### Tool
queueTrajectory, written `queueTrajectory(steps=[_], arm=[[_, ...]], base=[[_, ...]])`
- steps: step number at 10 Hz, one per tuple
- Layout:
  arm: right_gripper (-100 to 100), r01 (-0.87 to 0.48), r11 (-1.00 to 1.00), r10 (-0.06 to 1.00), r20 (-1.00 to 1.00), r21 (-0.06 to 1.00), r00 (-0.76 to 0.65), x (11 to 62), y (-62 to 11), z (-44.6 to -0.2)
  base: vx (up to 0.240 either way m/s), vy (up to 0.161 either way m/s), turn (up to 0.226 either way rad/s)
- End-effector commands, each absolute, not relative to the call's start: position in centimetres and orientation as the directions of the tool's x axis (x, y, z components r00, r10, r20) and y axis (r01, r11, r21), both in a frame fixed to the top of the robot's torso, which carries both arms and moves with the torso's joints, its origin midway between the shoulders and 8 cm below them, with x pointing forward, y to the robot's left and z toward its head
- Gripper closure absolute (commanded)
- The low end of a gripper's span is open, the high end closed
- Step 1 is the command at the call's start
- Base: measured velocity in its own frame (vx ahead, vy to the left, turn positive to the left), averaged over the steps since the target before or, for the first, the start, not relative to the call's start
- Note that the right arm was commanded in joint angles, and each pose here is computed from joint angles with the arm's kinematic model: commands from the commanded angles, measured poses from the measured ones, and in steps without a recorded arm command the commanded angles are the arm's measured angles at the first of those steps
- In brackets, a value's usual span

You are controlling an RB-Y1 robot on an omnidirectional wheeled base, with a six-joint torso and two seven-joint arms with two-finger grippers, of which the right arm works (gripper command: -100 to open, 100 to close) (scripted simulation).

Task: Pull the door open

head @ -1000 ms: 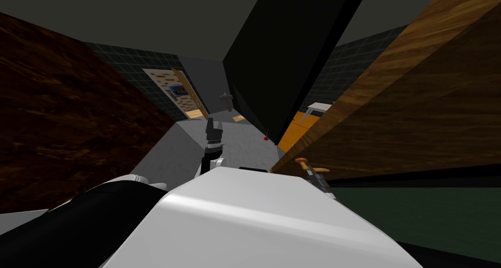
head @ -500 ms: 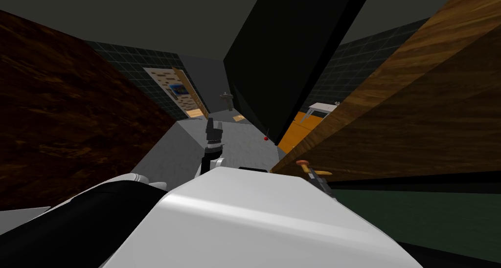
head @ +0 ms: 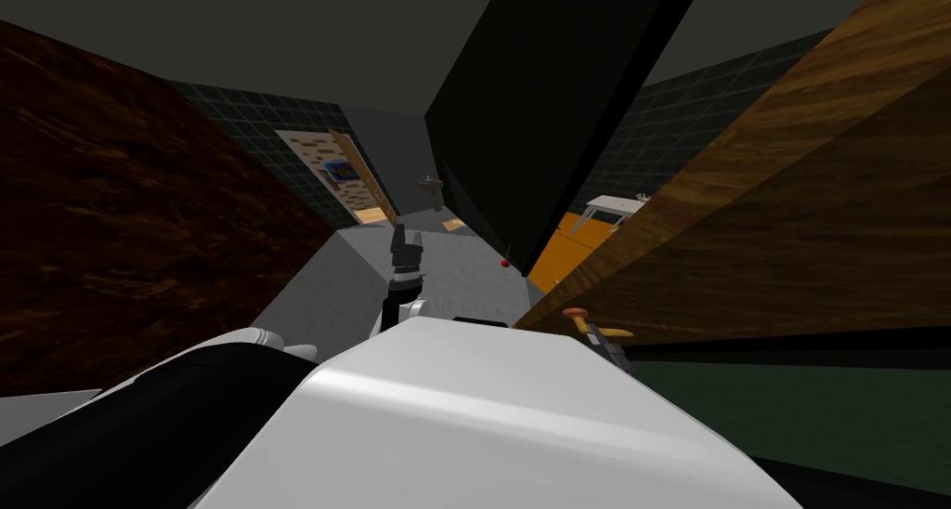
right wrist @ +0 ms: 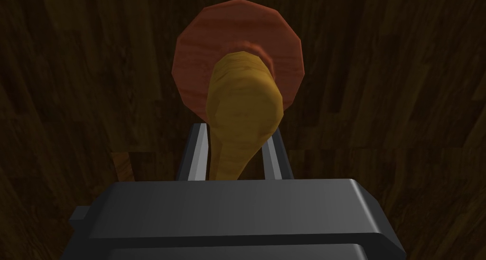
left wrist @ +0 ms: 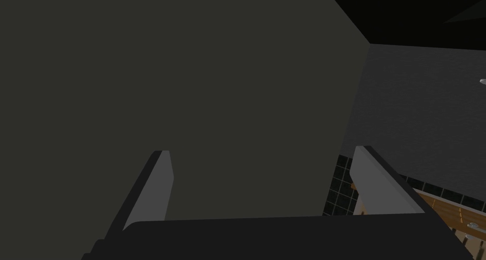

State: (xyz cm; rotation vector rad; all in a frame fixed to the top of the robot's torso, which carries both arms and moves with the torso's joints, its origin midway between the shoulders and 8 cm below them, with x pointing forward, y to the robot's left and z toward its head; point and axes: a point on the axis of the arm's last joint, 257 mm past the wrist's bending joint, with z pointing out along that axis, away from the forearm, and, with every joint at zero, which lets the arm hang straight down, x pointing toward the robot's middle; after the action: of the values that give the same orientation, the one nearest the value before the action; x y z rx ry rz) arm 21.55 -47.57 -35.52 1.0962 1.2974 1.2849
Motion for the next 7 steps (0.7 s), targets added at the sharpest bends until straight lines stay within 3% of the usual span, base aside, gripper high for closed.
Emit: queueTrajectory(steps=[1,7], arm=[[100,-0.025,0.01,0.988,-0.013,1.0,-0.154,20.8,-45.8,-36.4],[100,-0.025,0.004,0.985,-0.008,1.0,-0.174,18.2,-45.0,-36.4]], base=[[0.001,-0.008,0.021],[-0.004,-0.02,0.011]])
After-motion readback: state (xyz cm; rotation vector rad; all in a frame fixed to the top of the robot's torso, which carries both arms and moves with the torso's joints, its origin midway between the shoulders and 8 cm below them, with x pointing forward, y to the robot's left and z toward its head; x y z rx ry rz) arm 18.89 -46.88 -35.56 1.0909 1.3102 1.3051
